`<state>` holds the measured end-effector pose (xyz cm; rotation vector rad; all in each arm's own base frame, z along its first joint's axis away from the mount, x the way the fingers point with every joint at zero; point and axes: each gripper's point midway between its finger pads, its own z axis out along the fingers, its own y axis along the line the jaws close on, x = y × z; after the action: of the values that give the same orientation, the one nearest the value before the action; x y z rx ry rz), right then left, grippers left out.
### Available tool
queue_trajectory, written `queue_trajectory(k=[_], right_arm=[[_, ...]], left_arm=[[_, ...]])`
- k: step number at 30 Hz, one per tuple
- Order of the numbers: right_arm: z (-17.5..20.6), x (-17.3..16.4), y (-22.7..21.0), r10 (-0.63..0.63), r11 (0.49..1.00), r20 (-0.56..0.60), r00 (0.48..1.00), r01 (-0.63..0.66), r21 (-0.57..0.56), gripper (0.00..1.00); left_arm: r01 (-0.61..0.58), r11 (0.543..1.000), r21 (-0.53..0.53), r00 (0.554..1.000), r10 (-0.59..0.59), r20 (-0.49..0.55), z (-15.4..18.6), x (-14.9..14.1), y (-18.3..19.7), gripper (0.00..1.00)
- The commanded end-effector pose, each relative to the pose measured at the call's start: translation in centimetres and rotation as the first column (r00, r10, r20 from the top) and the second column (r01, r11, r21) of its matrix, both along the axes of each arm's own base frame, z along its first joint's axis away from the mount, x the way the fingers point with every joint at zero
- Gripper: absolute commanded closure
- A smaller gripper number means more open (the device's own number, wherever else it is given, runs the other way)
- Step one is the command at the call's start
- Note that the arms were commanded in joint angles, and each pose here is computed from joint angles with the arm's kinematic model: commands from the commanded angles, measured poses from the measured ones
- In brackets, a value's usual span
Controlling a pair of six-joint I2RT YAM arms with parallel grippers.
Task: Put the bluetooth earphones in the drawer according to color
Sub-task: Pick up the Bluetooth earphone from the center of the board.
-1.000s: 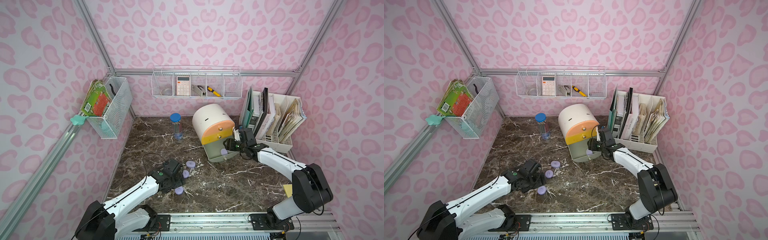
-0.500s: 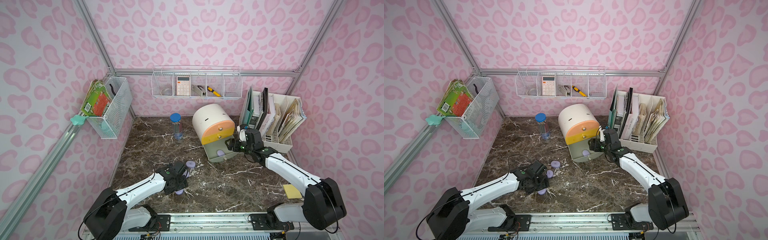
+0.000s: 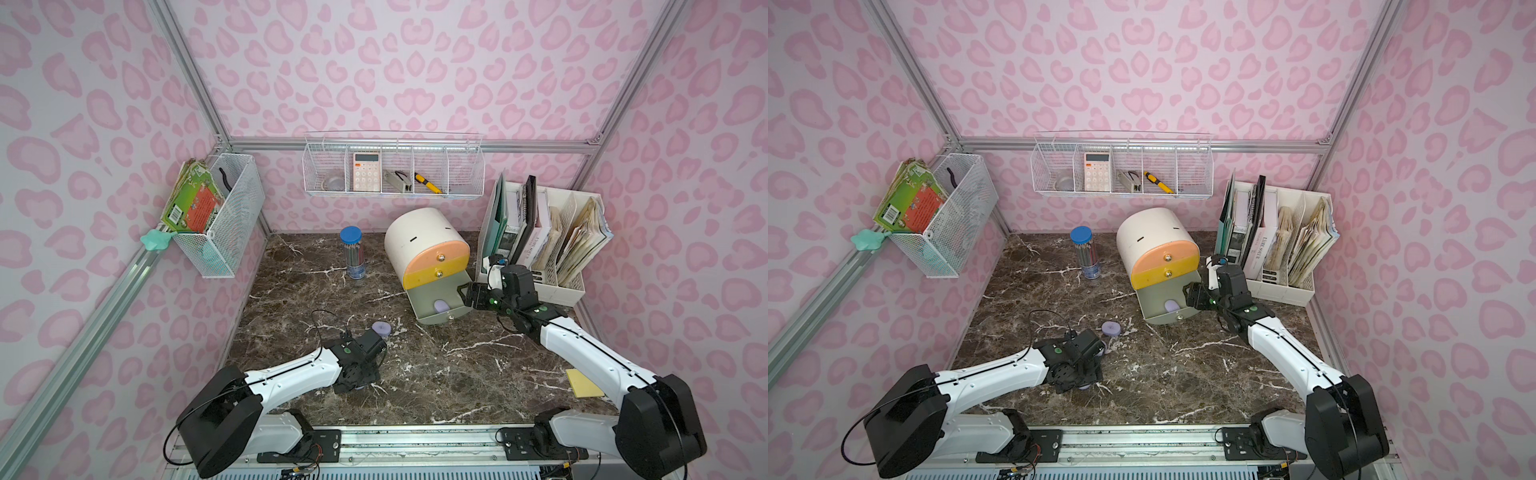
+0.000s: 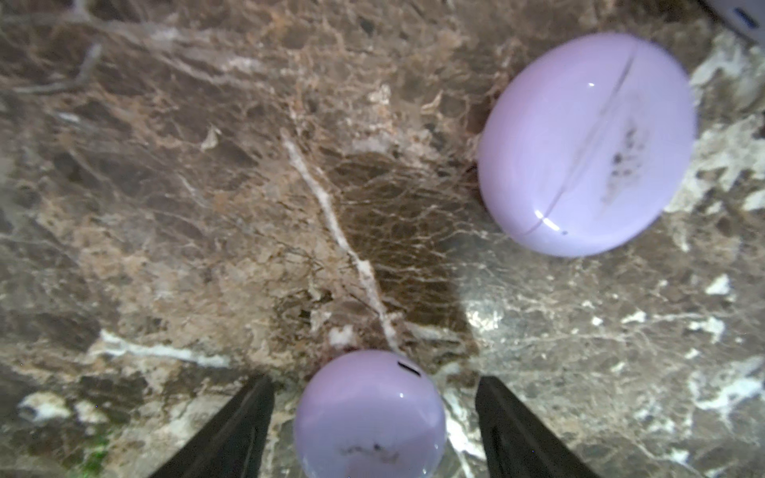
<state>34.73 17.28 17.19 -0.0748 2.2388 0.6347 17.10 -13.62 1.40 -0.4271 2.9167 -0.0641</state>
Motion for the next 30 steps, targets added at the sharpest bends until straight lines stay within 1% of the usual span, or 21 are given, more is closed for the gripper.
queue_trajectory(k=[1,8,11,15,19,23,24,26,30], right_arm=[[0.6,0.0,0.2,0.012,1.0,0.023,1.0,-0.012,0.018,0.19],[0.6,-1.0,-0.8,0.001,0.999,0.041,0.999,-0.003,0.037,0.19],[1.2,-1.4,-1.0,0.003,0.999,0.052,0.999,-0.005,0.039,0.19],[1.7,-1.9,-1.4,-0.001,1.0,0.059,0.998,-0.001,0.031,0.19],[1.6,-2.3,-2.0,-0.011,0.999,0.056,0.998,0.009,0.031,0.19],[1.2,-2.4,-2.4,-0.013,1.0,0.04,0.999,0.012,0.016,0.19],[1.1,-2.4,-2.4,-0.009,1.0,0.034,0.999,0.008,0.014,0.18],[0.9,-2.3,-2.3,-0.004,1.0,0.021,1.0,0.004,0.015,0.18],[0.8,-2.1,-1.5,0.012,0.998,-0.006,1.0,-0.011,0.064,0.16]], left_arm=[[-0.011,0.999,0.048,0.999,0.013,-0.044,-0.5,-0.6,0.7,0.23],[0.002,0.998,0.065,0.996,0.004,-0.089,-1.2,-1.1,0.3,0.4],[0.003,0.996,0.087,0.996,0.005,-0.089,-1.3,-1.3,0.3,0.48],[0.008,0.994,0.108,0.998,-0.001,-0.07,-1.1,-1.1,0.4,0.56],[0.019,0.992,0.123,0.999,-0.014,-0.036,-0.6,-0.5,0.5,0.58],[0.049,0.988,0.144,0.998,-0.052,0.02,0.9,0.9,0.3,0.59],[0.022,0.986,0.165,0.999,-0.027,0.03,1.6,1.2,0.6,0.6],[0.039,0.98,0.198,0.998,-0.047,0.039,2.6,1.7,0.8,0.6],[0.072,0.977,0.203,0.993,-0.088,0.073,3.5,2.9,0.1,0.6]])
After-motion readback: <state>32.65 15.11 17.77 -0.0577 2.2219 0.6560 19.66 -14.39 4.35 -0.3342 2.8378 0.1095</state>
